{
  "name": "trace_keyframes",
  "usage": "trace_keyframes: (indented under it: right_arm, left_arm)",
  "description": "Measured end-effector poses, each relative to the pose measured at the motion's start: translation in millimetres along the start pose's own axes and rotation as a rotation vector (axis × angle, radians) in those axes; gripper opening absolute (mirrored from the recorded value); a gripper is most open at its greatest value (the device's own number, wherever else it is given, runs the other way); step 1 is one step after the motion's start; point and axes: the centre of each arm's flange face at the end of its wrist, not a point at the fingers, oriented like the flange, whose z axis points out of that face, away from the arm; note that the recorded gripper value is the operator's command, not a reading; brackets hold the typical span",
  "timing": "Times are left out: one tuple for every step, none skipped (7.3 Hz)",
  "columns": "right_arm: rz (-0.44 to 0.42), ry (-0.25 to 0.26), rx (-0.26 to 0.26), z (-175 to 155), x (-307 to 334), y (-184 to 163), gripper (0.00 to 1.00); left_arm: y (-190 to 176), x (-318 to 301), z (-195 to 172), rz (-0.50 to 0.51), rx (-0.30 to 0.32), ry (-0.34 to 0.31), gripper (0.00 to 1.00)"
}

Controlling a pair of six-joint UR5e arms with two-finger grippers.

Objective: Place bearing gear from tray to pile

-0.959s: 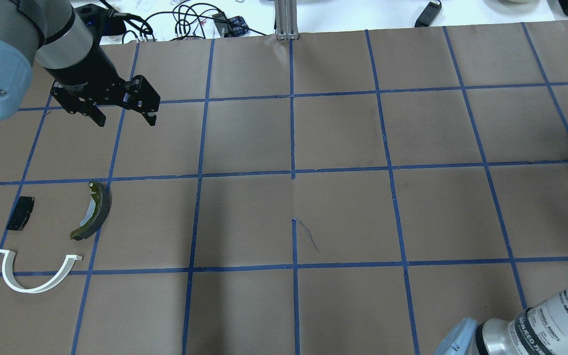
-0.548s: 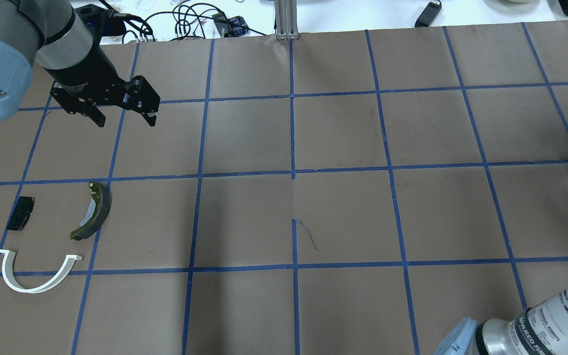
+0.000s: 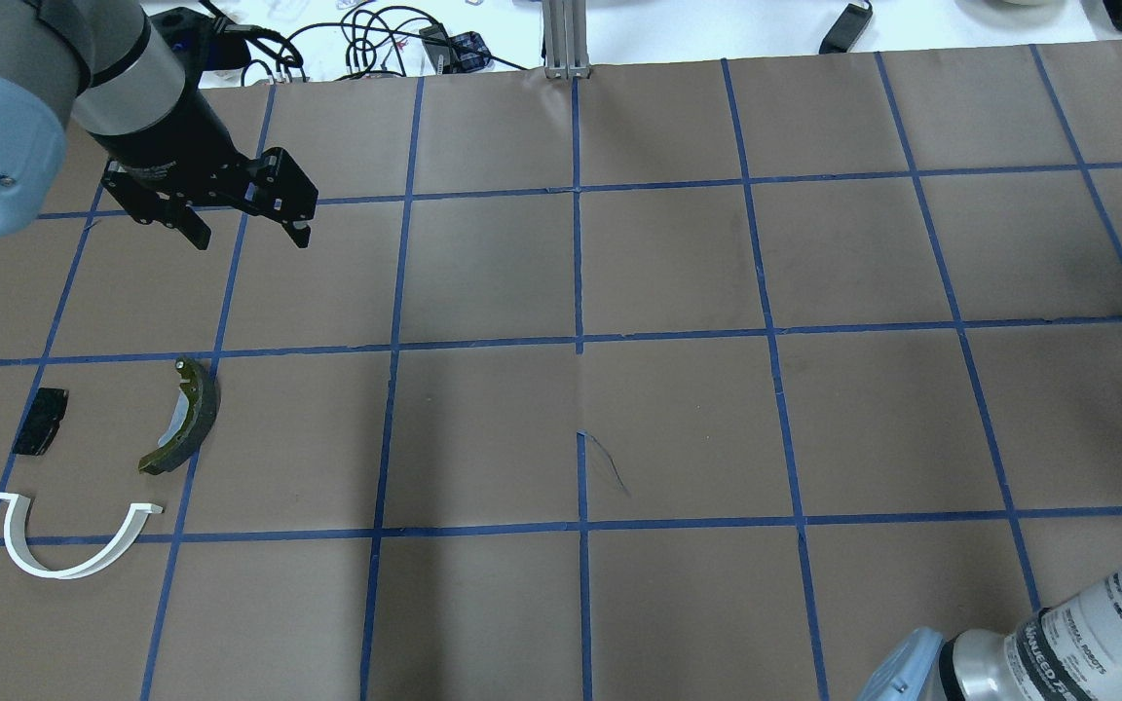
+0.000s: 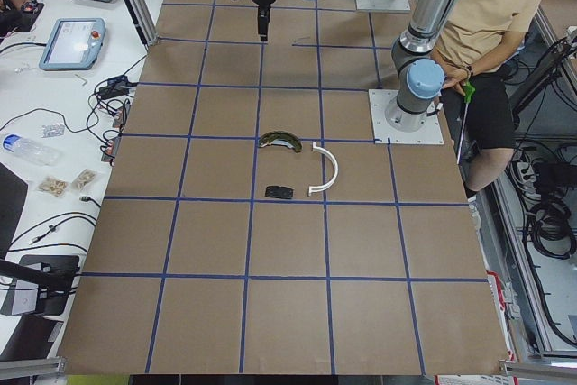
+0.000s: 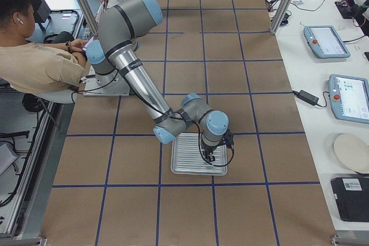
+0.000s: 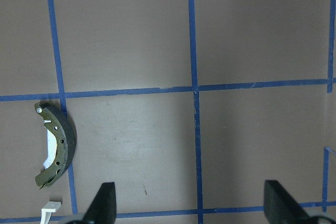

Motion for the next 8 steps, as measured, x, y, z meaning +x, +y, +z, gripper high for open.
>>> trace_keyframes:
  right_arm:
    - [0.000, -0.001, 0.000, 1.0, -0.2, -0.1, 0.54]
    - [-0.001, -0.006, 0.002, 2.3, -0.7, -0.3, 0.54]
    - [-0.002, -0.011, 0.001, 3.7, -1.6, -0.5, 0.53]
    - [-0.003, -0.013, 0.001, 4.3, -2.2, -0.8, 0.51]
    - [-0.004, -0.014, 0.002, 4.5, -2.5, -1.0, 0.34]
    - [-0.006, -0.013, 0.002, 4.5, -2.7, -1.4, 0.21]
    - [-0.009, -0.010, 0.003, 3.9, -2.8, -2.0, 0.09]
    - [-0.011, -0.008, 0.004, 2.8, -3.1, -2.8, 0.00]
  left_arm:
    - [-0.1, 0.0, -0.1, 0.000, 0.000, 0.000, 1.00]
    - [0.0, -0.1, 0.1, 0.000, 0.000, -0.001, 1.00]
    - [0.2, -0.1, 1.2, 0.000, -0.003, -0.001, 1.00]
    - [0.4, 0.1, 2.6, 0.000, -0.005, 0.000, 1.00]
    - [0.6, 0.5, 3.3, 0.001, -0.007, 0.000, 1.00]
    - [0.5, 0.4, 3.1, 0.001, -0.006, 0.000, 1.00]
    - [0.5, 0.0, 3.1, 0.001, -0.006, -0.002, 1.00]
    - [0.5, -0.3, 3.5, 0.001, -0.007, -0.004, 1.00]
